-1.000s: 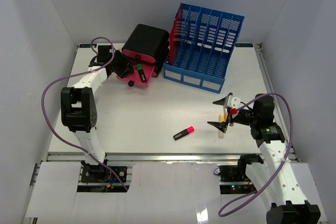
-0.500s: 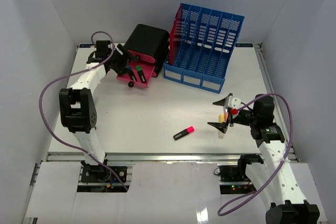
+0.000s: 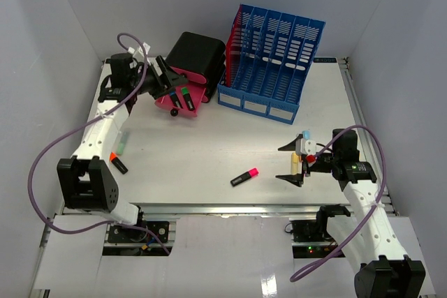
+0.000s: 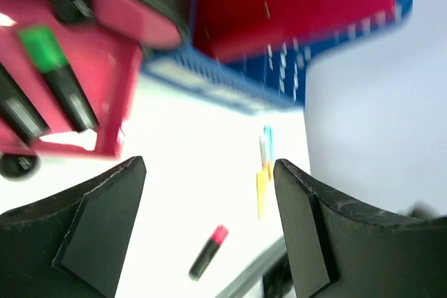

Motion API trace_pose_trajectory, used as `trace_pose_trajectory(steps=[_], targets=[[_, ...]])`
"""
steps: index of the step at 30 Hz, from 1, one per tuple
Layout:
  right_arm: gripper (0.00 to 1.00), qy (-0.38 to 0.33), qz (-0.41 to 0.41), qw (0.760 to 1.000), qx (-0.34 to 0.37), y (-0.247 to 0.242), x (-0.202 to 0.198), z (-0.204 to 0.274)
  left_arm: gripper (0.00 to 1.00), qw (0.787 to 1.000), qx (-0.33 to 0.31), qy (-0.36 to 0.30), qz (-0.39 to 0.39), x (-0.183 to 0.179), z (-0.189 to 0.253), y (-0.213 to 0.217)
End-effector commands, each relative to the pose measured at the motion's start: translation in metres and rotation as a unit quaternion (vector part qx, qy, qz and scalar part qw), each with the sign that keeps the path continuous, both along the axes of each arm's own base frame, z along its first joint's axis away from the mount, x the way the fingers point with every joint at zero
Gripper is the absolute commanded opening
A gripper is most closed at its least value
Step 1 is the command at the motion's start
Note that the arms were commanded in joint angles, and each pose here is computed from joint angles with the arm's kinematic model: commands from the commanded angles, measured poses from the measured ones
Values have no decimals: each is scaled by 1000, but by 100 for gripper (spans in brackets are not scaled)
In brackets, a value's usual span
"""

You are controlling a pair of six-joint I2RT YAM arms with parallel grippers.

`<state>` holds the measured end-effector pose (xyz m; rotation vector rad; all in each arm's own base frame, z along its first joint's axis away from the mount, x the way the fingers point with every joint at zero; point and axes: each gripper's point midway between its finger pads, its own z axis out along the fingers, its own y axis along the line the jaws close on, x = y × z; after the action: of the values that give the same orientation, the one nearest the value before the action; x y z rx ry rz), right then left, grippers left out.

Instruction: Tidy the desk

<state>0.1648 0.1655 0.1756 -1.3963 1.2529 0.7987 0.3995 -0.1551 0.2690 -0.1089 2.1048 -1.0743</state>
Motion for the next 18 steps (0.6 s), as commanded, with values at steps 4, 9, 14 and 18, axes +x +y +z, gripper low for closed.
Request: trace_pose_trajectory(steps=[4,9,14,18], targets=[[92,-24,15,1000,5,2,0,11,86,979,103,-29,-171,-97,-56,-80],[92,-14,2,1000,-3,-1,6,11,85,929,222,-84,-285,-162,-106,-132],[92,-22,-10,1000,-8,-4,10,13,85,882,297,-118,-347,-193,-146,-156],[92,-22,-16,1000,-4,-6,11,15,85,835,371,-138,-382,-197,-185,-172]])
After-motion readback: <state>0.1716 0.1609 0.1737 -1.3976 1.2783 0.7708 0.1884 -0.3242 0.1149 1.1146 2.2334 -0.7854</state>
